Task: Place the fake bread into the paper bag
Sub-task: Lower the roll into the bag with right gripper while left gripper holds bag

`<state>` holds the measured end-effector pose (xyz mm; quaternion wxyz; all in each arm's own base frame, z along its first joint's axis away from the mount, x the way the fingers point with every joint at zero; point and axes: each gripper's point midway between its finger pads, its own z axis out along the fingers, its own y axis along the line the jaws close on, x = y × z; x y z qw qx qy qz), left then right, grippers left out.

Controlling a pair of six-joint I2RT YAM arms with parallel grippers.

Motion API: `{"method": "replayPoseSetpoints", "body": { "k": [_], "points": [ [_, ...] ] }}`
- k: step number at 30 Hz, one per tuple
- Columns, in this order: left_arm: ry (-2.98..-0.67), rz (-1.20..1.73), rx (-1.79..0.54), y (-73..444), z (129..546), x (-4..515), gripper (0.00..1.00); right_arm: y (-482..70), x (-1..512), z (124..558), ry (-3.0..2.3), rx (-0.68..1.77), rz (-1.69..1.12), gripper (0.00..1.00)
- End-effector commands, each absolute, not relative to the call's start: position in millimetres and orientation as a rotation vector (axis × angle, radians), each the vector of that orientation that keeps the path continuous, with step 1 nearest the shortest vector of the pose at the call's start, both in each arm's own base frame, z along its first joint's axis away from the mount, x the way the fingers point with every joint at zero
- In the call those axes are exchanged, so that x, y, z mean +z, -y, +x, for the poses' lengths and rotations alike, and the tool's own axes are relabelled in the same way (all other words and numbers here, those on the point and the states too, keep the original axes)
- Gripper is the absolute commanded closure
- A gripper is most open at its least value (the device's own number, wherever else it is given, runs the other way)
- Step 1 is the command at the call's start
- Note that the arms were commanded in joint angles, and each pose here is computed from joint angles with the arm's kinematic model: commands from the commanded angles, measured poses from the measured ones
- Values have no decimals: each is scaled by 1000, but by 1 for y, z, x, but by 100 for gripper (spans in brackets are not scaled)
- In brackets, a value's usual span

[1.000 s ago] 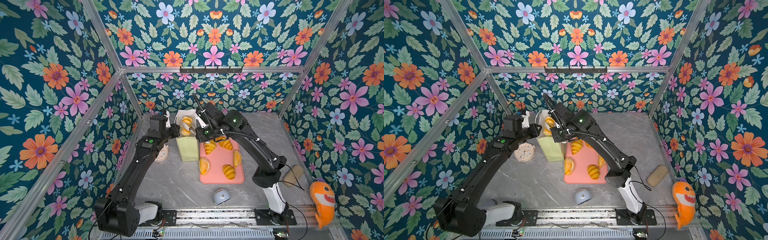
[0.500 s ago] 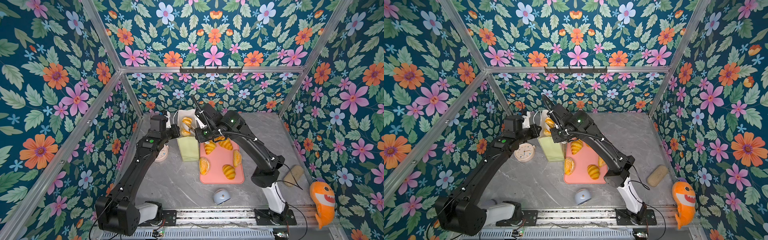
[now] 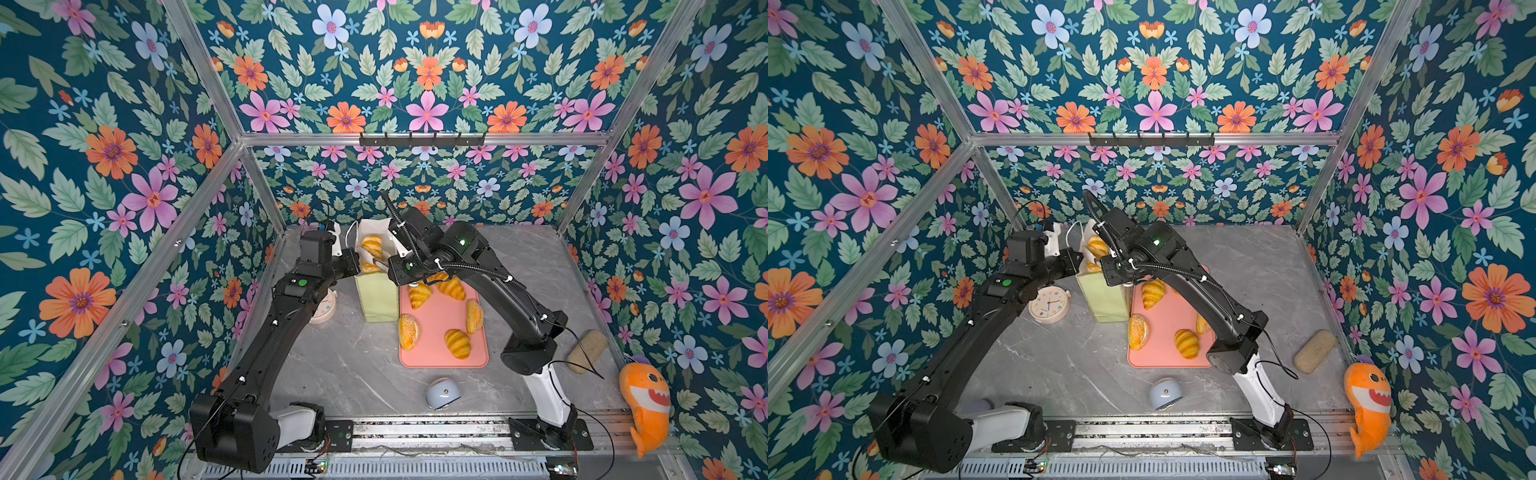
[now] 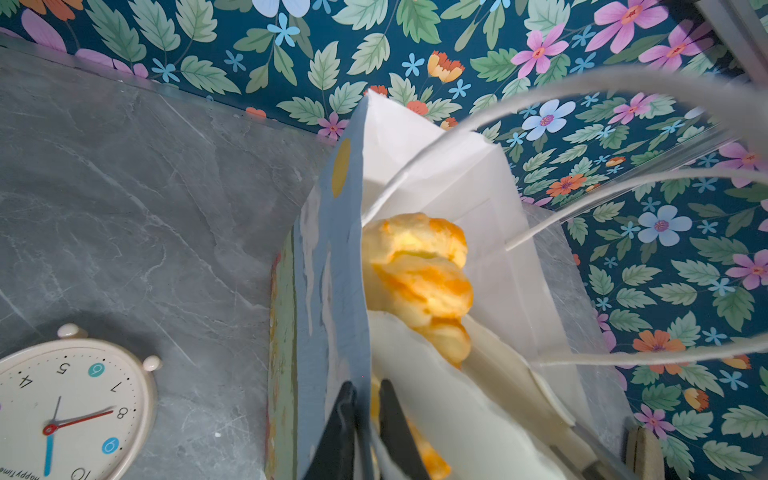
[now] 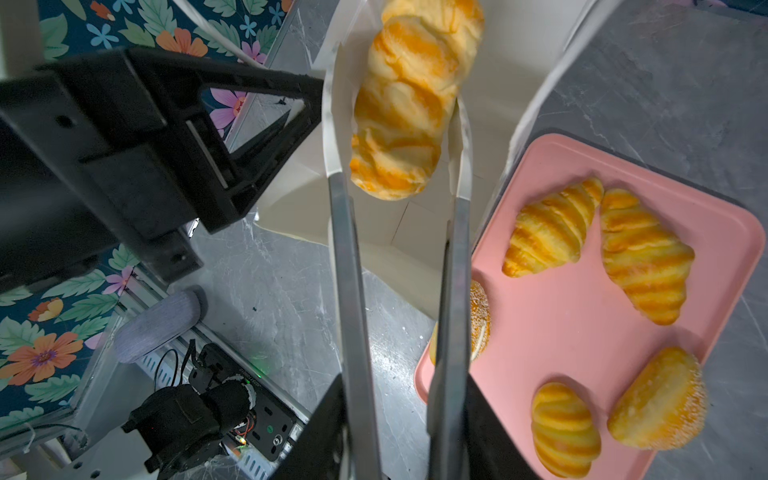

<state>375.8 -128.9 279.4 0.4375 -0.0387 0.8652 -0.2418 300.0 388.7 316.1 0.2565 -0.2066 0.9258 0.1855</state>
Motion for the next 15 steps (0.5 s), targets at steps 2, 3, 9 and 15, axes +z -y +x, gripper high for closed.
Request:
{"method": "replayPoseSetpoints", "body": {
  "k": [2, 3, 9, 15],
  "points": [
    [-2122, -88, -615, 131, 377, 288, 86, -392, 328, 301, -2473, 542, -555, 59],
    [-2121, -88, -616, 131, 377, 288, 86, -392, 329, 300, -2473, 544, -555, 59],
    [-2123, -86, -618, 131, 377, 288, 86, -390, 337, 297, -2459, 572, -557, 56],
    [-2123, -84, -620, 131, 376, 288, 87, -388, 352, 289, -2435, 625, -566, 56]
  ]
}}
